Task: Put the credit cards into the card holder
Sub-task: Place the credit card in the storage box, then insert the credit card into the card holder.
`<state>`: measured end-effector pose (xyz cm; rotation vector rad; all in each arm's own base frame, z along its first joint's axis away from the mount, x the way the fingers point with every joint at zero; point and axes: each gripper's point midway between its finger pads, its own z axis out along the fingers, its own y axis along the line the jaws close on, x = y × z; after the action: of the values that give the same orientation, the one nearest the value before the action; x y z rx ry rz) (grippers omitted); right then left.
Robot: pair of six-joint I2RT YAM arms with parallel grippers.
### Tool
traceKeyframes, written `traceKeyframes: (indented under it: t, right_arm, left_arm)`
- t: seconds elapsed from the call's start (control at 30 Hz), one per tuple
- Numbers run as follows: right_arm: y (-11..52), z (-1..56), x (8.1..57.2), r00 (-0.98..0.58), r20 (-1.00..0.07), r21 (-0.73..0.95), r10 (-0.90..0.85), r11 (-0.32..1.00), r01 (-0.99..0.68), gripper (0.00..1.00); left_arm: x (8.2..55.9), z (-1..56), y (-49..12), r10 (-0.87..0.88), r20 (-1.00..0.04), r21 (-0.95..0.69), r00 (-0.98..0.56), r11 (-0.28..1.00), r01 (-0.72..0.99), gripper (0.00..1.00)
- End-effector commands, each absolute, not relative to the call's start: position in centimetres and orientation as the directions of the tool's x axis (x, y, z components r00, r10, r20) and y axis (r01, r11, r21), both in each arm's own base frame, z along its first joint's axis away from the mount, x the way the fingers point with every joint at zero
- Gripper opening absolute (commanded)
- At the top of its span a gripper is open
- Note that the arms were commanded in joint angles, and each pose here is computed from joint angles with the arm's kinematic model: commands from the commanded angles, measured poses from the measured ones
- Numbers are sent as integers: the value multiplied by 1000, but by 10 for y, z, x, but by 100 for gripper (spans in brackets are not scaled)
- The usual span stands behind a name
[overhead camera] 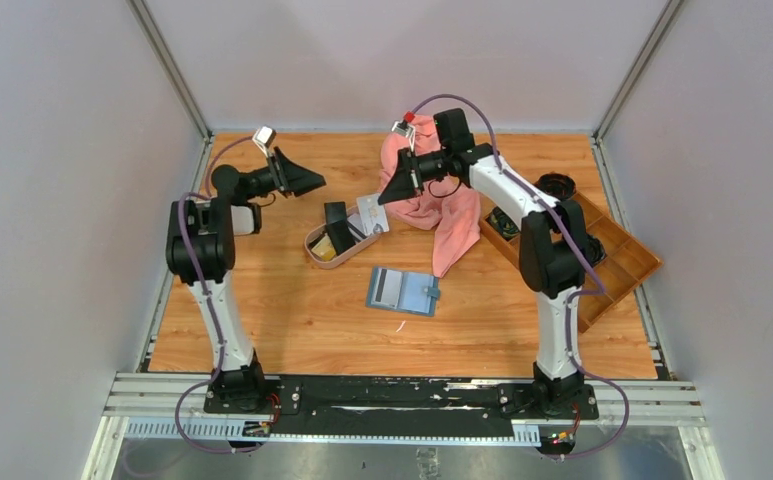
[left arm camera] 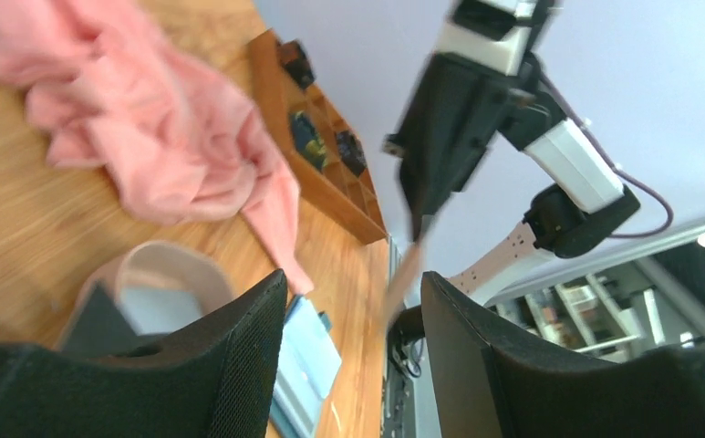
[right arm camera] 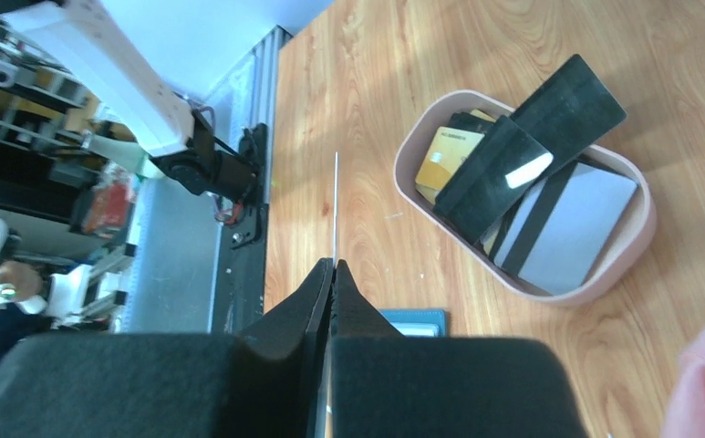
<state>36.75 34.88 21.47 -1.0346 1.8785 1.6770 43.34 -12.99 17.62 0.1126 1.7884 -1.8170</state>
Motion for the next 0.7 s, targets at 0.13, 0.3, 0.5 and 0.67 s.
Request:
traceKeyframes:
  t: [0.13, 0.3, 0.5, 0.67]
  right_arm:
    - [299, 234, 327, -449, -807, 433, -385, 133, -892, 0]
    - [263, 236, 294, -390, -815, 337, -428, 196, -921, 0]
    - [233, 243, 252, -318, -837, 232, -445, 238, -943, 0]
    - [229, 217, 221, -434, -828, 386, -356, 201, -900, 0]
  left_arm:
    - [365, 310, -131, -418, -751, -629, -512, 216, 746, 61]
    - [334, 330, -116, -176, -955, -295, -240, 660, 691, 91]
    - [287, 347, -106, -150, -972, -228, -179, 776, 588, 100]
    - [256, 320, -131, -333, -896, -443, -294, 626, 642, 100]
